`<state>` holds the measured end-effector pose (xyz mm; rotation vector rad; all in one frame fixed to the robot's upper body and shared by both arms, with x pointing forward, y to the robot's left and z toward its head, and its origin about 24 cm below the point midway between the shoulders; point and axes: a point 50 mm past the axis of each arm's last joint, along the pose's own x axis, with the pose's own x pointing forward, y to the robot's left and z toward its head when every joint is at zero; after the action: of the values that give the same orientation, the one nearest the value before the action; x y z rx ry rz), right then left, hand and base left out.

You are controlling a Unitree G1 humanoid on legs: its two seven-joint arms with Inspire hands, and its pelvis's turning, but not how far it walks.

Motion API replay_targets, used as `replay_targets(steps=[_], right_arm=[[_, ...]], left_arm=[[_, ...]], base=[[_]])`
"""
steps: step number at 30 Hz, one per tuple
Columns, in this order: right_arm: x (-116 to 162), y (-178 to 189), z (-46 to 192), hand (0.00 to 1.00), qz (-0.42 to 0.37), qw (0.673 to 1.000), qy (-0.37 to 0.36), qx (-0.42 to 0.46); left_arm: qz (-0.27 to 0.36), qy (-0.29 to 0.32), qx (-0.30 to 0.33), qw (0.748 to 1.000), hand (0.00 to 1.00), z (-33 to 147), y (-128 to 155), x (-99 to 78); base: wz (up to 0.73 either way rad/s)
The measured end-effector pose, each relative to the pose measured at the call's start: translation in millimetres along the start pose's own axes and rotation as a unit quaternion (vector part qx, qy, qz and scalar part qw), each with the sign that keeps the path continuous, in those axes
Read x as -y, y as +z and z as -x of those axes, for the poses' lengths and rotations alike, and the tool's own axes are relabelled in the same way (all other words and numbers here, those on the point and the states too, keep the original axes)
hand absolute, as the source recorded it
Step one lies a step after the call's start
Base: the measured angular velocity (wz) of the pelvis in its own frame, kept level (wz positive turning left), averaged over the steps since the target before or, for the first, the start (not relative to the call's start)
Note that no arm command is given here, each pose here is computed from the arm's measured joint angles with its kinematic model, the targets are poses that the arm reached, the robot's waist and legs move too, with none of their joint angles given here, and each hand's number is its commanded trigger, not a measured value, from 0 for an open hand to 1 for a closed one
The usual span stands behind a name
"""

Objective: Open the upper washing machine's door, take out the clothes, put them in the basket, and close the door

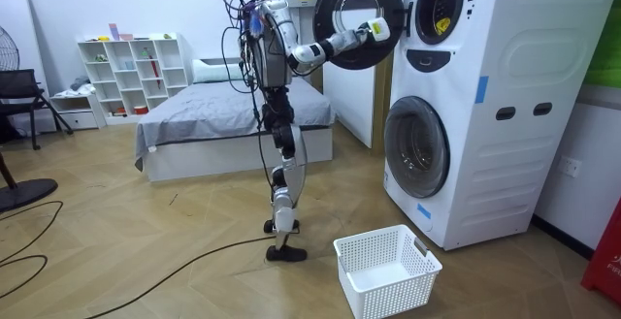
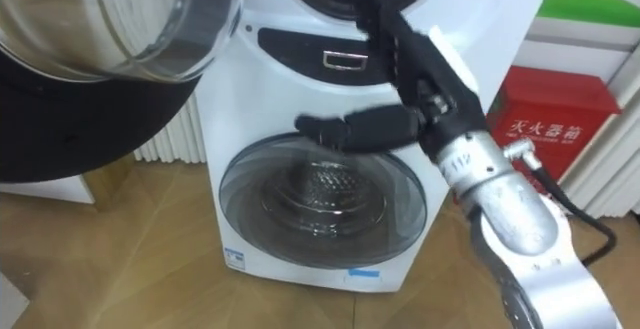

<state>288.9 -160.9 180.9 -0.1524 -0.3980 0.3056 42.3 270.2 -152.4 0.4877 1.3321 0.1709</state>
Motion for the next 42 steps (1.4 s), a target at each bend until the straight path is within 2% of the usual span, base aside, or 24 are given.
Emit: replay_targets(steps=[10,20,27,36,40,42], right_arm=[[-0.3,-8.3,-12.0,0.0,-0.09,0.995,-0.041,-0.003],[4.1,-14.5,-12.0,0.0,-0.091,0.992,-0.084,-0.011],[0.6,-31.8,-11.5,0.0,-0.074,0.993,-0.084,-0.04],[6.7,-38.1,-9.8,0.0,-0.087,0.989,-0.103,-0.056],[9.4,-37.4,-9.7,0.0,-0.087,0.988,-0.114,-0.055],[11.5,-36.8,-9.5,0.0,-0.07,0.988,-0.123,-0.055]], left_arm=[[0.001,-0.012,-0.015,1.0,0.0,1.9,-8.9,9.5],[0.001,-0.017,-0.02,1.0,0.0,2.7,-11.9,13.4],[0.0,-0.018,-0.028,0.999,0.0,2.5,-14.8,13.3],[0.01,-0.013,-0.049,0.999,0.0,5.8,-32.5,11.1],[0.011,-0.007,-0.038,0.999,0.0,2.7,-23.5,5.8],[0.016,-0.004,-0.015,1.0,0.0,-0.5,-7.0,3.1]], base=[[0.04],[0.04],[-0.02],[0.09],[0.08],[0.15]])
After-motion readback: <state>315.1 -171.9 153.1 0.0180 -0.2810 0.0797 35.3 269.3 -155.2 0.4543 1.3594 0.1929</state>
